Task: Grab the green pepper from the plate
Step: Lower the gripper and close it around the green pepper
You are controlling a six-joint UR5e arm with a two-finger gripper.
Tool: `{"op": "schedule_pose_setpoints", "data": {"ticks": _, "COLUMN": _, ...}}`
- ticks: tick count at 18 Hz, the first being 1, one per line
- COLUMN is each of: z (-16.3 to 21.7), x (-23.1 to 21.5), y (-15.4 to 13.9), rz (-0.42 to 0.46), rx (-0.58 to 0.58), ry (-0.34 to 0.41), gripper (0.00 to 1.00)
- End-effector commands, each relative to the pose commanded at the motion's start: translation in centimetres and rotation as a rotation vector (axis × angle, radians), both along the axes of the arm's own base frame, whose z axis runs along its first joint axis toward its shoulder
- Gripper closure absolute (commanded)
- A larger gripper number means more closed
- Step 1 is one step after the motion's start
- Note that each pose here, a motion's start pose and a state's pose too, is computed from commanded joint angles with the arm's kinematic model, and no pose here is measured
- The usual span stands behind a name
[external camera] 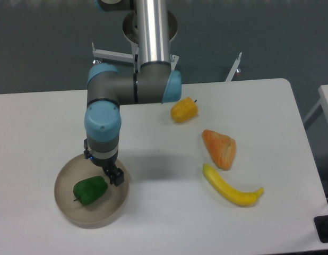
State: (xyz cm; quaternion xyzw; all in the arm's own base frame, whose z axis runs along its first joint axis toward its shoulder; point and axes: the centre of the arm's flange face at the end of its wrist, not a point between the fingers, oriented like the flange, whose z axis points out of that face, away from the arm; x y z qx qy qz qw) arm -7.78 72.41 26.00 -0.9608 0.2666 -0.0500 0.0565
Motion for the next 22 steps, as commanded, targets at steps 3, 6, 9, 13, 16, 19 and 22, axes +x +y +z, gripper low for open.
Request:
{"op": "schedule_pose_setpoints", "data": {"ticks": 3, "z": 0.1, "x": -0.1, "y": 0.2, "rz": 0.002, "rx": 0.006, "ry": 0.002, "gripper": 0.00}}
{"op": "schedule_pose_setpoints", "data": {"ticks": 6, "z": -0.3, "x": -0.2, "y": 0.6, "rz": 0.003, "rx": 0.013, "ry": 0.004, "gripper": 0.00}}
{"op": "schedule_pose_setpoints", "data": {"ticks": 9, "z": -1.2, "x": 0.4, "y": 2.0, "rz": -0.011, "rx": 0.022, "ry": 0.007, "gripper": 0.00}}
{"op": "schedule_pose_setpoints", "data": {"ticks": 13, "z": -1.1, "x": 0.7, "y": 2.3, "rz": 0.038, "rx": 0.026, "ry": -0.019, "gripper": 0.64}}
{"op": "schedule_pose_setpoints", "data": {"ticks": 16, "z": 0.8, "x": 0.7, "y": 2.2, "rz": 0.039, "rx": 0.051, "ry": -0.012, "gripper": 1.00}}
{"op": "schedule_pose_setpoints", "data": {"ticks": 19, "z": 4.4, "x": -0.9, "y": 1.5, "rz": 0.061, "rx": 0.100, "ry": -0.005, "gripper": 1.00}}
{"op": "schedule_pose_setpoints", "data": {"ticks": 22, "z": 8.8, "x": -4.5, "y": -1.1, "rz": 0.123, "rx": 0.133, "ry": 0.012, "gripper": 1.00}}
